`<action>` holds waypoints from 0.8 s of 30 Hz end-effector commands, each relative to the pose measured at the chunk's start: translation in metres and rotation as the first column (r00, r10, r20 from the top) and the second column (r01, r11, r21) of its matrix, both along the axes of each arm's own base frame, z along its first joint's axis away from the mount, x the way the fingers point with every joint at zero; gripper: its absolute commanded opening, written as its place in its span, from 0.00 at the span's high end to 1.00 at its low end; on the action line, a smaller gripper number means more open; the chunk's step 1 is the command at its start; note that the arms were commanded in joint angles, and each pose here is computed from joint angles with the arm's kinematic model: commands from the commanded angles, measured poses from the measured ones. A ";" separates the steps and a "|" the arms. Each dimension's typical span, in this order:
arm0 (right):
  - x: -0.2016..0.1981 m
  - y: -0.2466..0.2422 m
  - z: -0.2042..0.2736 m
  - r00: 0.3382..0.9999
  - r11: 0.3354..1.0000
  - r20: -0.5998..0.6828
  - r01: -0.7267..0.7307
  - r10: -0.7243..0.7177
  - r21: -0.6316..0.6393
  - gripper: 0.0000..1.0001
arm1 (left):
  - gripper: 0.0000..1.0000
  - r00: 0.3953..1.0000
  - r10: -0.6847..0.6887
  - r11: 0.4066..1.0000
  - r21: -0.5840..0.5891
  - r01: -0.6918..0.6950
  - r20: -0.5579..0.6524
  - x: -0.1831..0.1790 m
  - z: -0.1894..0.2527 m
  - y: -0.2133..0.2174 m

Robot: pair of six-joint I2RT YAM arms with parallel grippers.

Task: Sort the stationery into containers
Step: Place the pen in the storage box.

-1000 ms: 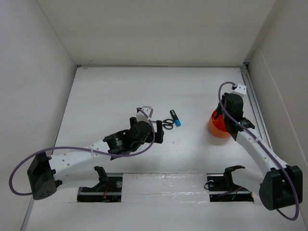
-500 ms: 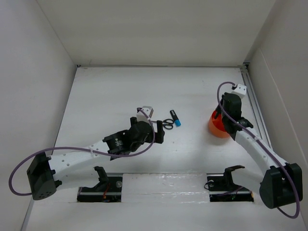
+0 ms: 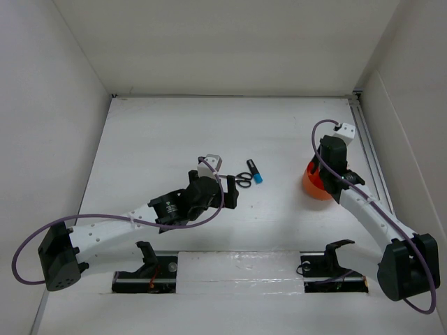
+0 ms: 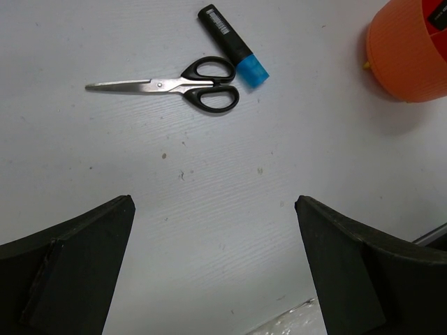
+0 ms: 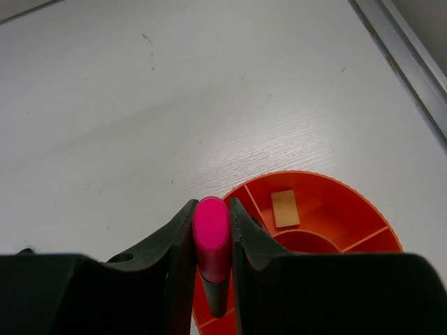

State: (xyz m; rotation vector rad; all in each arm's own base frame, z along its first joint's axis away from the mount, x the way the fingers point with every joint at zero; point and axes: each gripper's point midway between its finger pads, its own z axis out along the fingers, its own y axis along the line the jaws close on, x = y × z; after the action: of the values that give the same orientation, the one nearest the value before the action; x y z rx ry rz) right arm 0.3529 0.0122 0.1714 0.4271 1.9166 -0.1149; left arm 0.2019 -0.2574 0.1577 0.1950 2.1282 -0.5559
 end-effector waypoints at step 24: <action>-0.006 0.033 0.069 0.985 0.998 0.159 -0.064 0.059 0.023 0.48 | 0.00 0.996 0.085 0.996 0.006 -0.085 0.017 0.010 0.006 0.007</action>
State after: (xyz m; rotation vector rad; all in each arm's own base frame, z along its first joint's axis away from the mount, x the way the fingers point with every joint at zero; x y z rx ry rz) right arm 0.3440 0.0341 0.1832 0.3762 1.9067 -0.0915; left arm 0.2042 -0.2533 0.1578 0.1696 2.1246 -0.5347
